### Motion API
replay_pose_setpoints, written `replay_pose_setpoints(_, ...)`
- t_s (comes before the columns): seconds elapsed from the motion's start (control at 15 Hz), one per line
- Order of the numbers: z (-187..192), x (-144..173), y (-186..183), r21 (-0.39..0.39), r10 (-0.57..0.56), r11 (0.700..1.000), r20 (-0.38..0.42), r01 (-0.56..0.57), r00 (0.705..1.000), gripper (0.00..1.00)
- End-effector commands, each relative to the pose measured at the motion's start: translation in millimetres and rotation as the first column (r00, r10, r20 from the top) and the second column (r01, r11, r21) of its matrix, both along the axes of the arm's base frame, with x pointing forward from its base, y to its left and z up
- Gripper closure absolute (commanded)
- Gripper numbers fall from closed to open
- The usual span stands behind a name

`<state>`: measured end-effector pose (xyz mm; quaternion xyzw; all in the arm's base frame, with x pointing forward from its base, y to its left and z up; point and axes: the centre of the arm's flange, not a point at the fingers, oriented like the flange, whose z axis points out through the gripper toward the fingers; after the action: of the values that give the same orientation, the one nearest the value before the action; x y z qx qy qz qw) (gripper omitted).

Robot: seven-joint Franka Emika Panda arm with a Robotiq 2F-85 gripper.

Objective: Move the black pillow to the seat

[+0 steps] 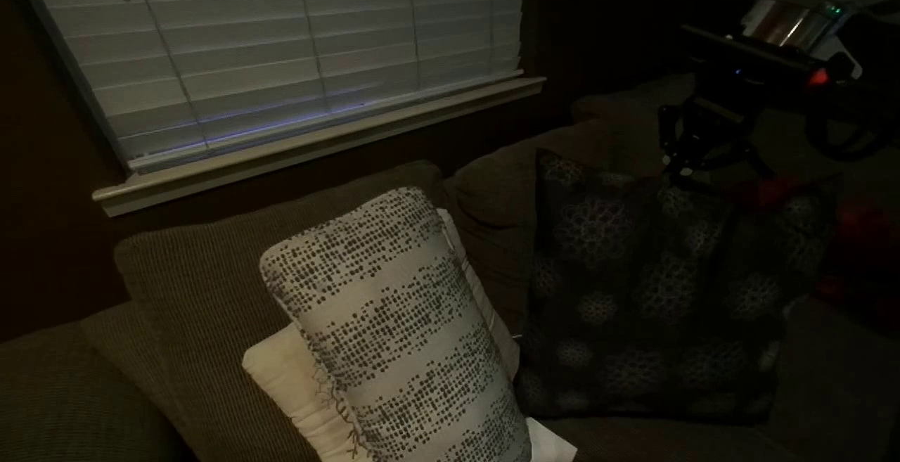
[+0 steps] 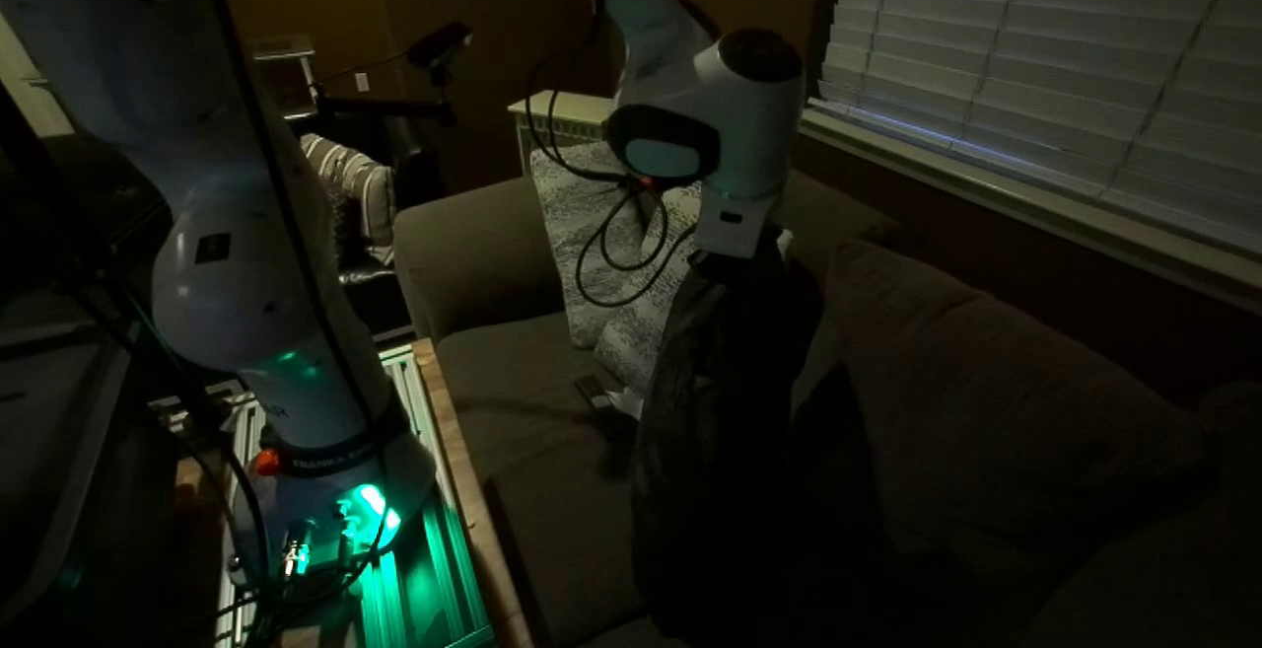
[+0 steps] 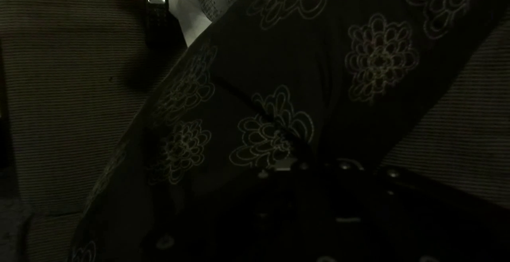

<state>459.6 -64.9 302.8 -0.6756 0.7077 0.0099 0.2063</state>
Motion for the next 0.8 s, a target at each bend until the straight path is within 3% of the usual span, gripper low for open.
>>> replay_pose_setpoints(0.0,22.3,-24.7,7.3,0.046,-0.117,0.992,0.062,0.114,0.991,0.99)
replay_pose_setpoints(0.2,17.2,-36.0,5.2,0.078,-0.167,0.984,0.053,0.163,0.985,0.99)
replay_pose_setpoints(0.73,4.0,-56.4,-45.5,0.155,-0.327,0.933,-0.008,0.324,0.945,0.99)
